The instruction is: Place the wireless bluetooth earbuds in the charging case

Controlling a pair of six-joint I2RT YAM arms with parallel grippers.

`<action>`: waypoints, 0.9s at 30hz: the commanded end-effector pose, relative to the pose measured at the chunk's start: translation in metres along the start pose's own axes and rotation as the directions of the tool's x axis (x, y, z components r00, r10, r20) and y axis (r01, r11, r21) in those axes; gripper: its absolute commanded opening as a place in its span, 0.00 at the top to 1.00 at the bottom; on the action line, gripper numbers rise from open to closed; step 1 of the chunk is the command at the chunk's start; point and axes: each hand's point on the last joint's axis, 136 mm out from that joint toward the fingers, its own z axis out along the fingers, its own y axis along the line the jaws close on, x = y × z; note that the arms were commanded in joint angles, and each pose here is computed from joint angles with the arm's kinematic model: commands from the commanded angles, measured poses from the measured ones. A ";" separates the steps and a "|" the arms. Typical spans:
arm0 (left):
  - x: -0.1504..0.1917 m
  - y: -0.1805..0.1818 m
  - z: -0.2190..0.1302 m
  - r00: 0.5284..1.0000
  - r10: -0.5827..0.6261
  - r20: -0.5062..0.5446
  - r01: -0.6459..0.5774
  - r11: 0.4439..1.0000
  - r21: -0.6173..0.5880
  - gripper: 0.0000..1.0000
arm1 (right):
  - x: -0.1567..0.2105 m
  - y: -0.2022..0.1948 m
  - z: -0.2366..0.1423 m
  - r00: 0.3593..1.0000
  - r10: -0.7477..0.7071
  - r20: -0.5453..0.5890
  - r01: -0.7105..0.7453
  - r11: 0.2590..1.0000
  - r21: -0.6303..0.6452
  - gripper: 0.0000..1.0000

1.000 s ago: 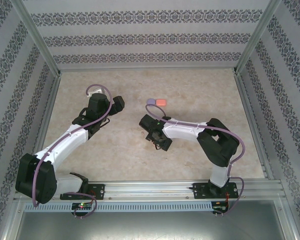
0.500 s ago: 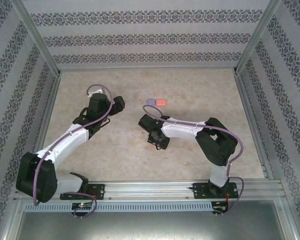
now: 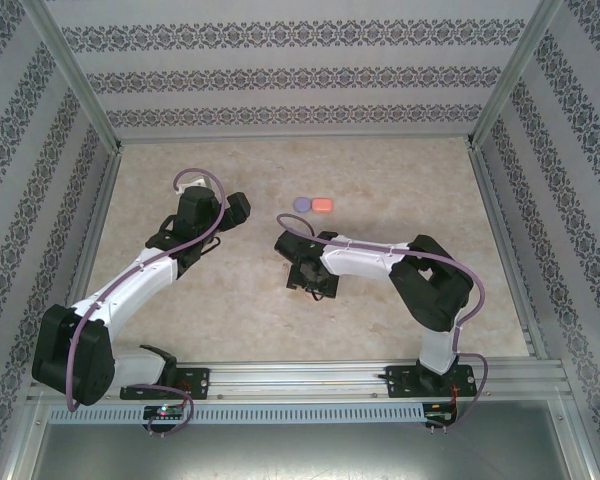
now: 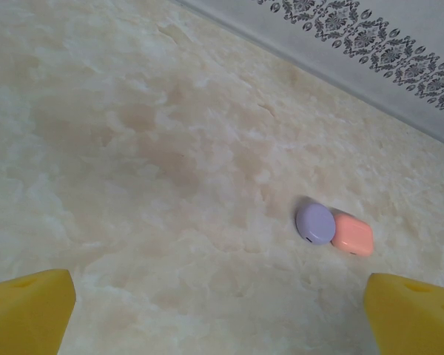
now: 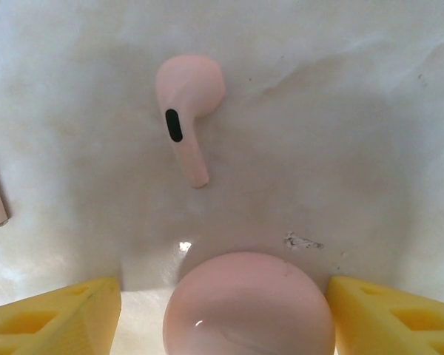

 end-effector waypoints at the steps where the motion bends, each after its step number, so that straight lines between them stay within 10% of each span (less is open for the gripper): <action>1: -0.003 -0.010 -0.001 1.000 0.000 0.013 0.000 1.000 0.031 0.00 | 0.013 -0.006 0.007 0.995 0.083 -0.055 -0.082 0.996 0.022 0.26; 27: -0.002 -0.015 0.000 1.000 0.010 -0.016 -0.009 0.999 0.033 0.00 | 0.015 -0.011 0.007 0.974 0.213 -0.079 -0.205 0.974 0.094 0.36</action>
